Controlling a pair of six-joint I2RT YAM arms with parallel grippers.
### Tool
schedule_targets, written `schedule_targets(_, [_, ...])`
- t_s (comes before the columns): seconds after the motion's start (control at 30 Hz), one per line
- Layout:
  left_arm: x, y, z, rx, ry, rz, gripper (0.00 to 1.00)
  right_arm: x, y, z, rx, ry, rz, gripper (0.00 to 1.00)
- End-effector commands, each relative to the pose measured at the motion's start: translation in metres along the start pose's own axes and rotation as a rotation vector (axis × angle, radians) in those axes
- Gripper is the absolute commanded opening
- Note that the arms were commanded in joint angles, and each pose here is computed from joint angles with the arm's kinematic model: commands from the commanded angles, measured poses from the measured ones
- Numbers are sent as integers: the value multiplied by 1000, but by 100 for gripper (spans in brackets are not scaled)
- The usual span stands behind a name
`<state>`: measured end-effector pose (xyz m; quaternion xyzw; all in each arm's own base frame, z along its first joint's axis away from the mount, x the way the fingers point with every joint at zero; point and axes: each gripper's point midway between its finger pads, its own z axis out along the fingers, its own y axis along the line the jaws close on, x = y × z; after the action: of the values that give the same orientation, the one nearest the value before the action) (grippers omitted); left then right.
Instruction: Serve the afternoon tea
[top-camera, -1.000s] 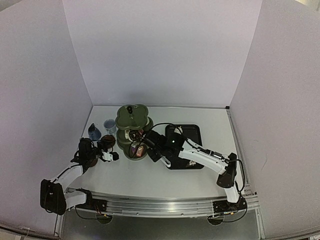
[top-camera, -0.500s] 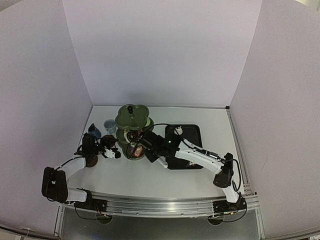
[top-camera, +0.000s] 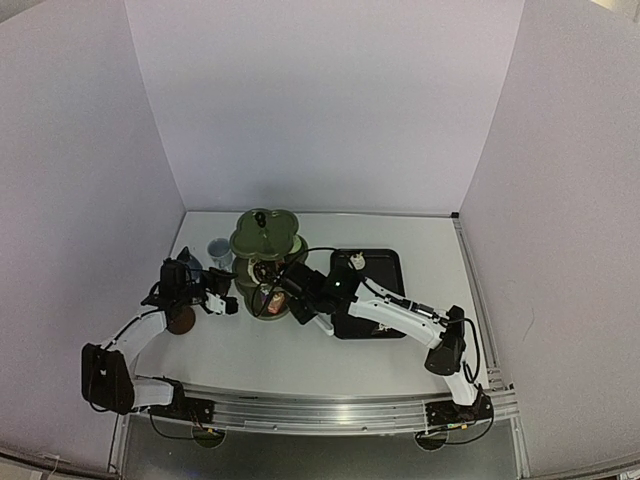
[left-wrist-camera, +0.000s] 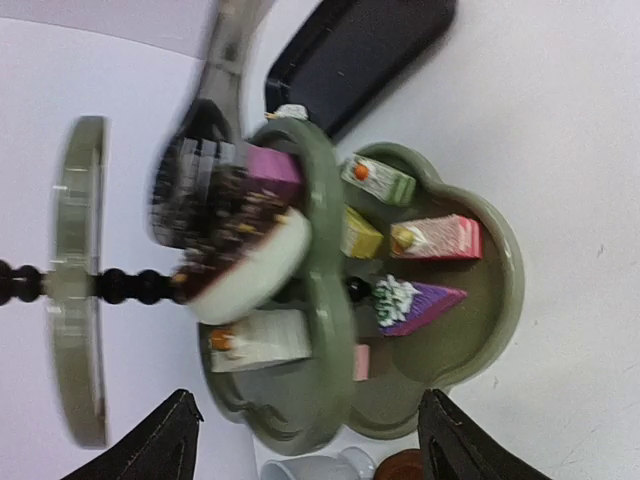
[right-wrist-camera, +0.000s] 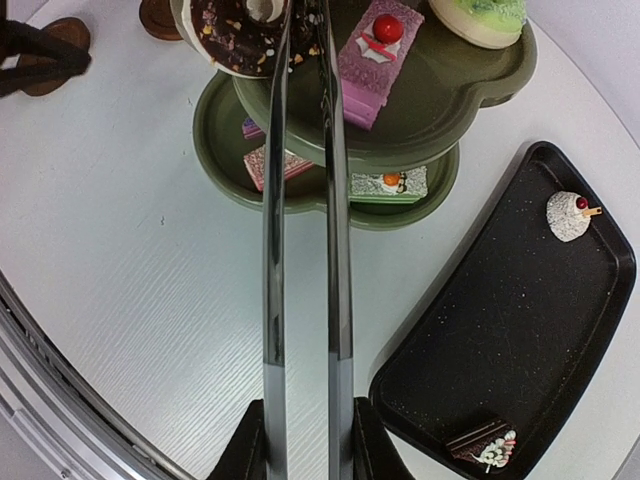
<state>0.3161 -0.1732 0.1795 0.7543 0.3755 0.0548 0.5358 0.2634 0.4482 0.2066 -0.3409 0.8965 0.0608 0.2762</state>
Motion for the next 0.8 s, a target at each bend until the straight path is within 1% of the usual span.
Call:
schedule_targets(0.0, [-61,60,-44,23,-163,-228,78,-13,-2,-10,9,-55,23,0])
schedule_targets(0.07, [-73,88,-55,28,-199,-378,82,-13,-3,-9,11,-53,23,0])
schedule_targets(0.13, [-74,123,-57,5,-216,-563,86,-12,-3,-9,12,-52,23,0])
schedule_targets(0.2, [-62,164,-51,-38,-218,-798,90,-12,-3,-8,13,-52,25,0])
schedule_targets(0.27, [-49,195,-41,-57,-231,-992,94,-12,-3,-7,13,-50,24,0])
schedule_targets(0.37, [-37,225,-26,-46,-270,-1170,97,-13,-2,-8,12,-55,25,0])
schedule_targets(0.43, [-28,241,-13,-58,-272,-1245,97,-14,-3,-9,14,-59,27,0])
schedule_targets(0.47, [-29,248,-10,-64,-272,-1243,97,-15,-3,-9,16,-60,28,0])
schedule_targets(0.63, [-30,250,22,-32,-236,-1219,95,-16,-4,-9,20,-68,31,0])
schedule_targets(0.77, [-17,246,43,-75,-149,-1214,92,-19,-5,-13,23,-80,27,0])
